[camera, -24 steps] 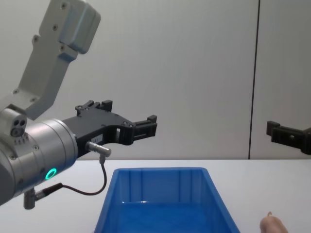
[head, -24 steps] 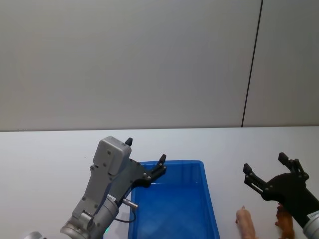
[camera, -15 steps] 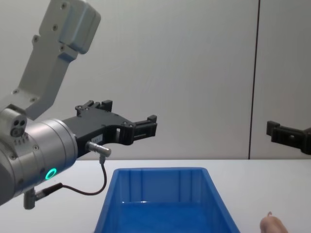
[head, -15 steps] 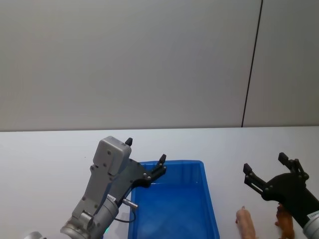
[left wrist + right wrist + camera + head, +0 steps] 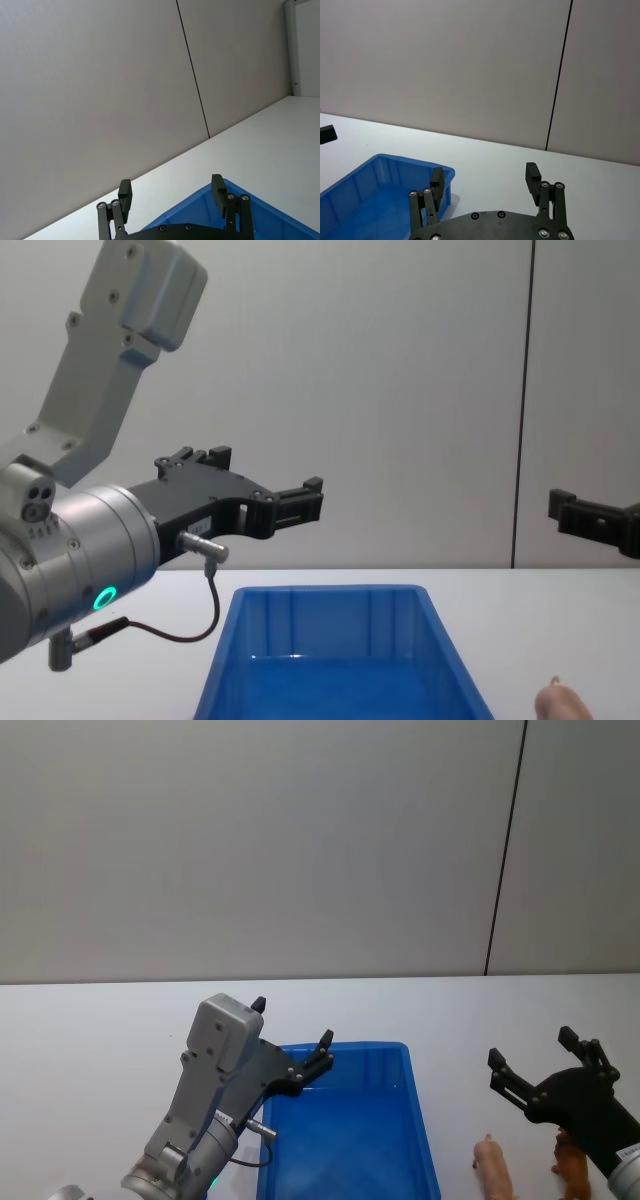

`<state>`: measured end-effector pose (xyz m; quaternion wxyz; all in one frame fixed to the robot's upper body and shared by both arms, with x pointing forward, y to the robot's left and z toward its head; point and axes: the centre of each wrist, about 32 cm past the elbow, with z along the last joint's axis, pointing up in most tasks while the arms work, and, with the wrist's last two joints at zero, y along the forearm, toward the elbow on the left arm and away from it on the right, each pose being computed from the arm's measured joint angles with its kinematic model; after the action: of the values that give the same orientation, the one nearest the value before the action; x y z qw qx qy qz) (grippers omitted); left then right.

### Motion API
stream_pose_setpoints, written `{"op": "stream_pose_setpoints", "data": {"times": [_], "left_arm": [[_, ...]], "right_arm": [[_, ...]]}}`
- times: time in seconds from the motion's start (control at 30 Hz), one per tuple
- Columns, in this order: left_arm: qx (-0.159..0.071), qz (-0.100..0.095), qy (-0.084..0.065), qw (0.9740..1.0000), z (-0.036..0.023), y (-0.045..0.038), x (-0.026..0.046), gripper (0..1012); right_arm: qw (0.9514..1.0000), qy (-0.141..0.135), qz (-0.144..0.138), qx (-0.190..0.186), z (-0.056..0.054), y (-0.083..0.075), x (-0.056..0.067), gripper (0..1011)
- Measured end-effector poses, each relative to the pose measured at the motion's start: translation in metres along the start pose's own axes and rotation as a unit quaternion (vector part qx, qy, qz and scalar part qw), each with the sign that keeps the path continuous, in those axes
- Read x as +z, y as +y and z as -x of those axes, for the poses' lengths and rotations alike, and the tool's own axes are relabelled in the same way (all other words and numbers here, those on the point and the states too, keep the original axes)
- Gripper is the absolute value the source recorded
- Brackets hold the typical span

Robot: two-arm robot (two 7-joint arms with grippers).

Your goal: Pick up the two dolls from the table and place them into the box.

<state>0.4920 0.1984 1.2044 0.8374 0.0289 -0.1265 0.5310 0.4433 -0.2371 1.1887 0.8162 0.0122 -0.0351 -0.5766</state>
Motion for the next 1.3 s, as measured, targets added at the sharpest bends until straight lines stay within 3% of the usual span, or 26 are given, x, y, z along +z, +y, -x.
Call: {"op": "stream_pose_setpoints", "data": {"times": [0.87,1.03,1.3], "left_arm": [[0.0,0.0,0.0,1.0,0.0,0.0,0.0,1001],[0.0,0.0,0.0,1.0,0.0,0.0,0.0,1001],[0.0,0.0,0.0,1.0,0.0,0.0,0.0,1001]], "right_arm": [[1.0,0.0,0.001,-0.001,0.0001,-0.0001,-0.0002,1001],[0.9999,0.001,0.01,-0.007,0.0005,-0.0009,-0.0011,1001],[0.9984,0.0,0.046,-0.032,0.0035,-0.0052,-0.0044,1001]]}}
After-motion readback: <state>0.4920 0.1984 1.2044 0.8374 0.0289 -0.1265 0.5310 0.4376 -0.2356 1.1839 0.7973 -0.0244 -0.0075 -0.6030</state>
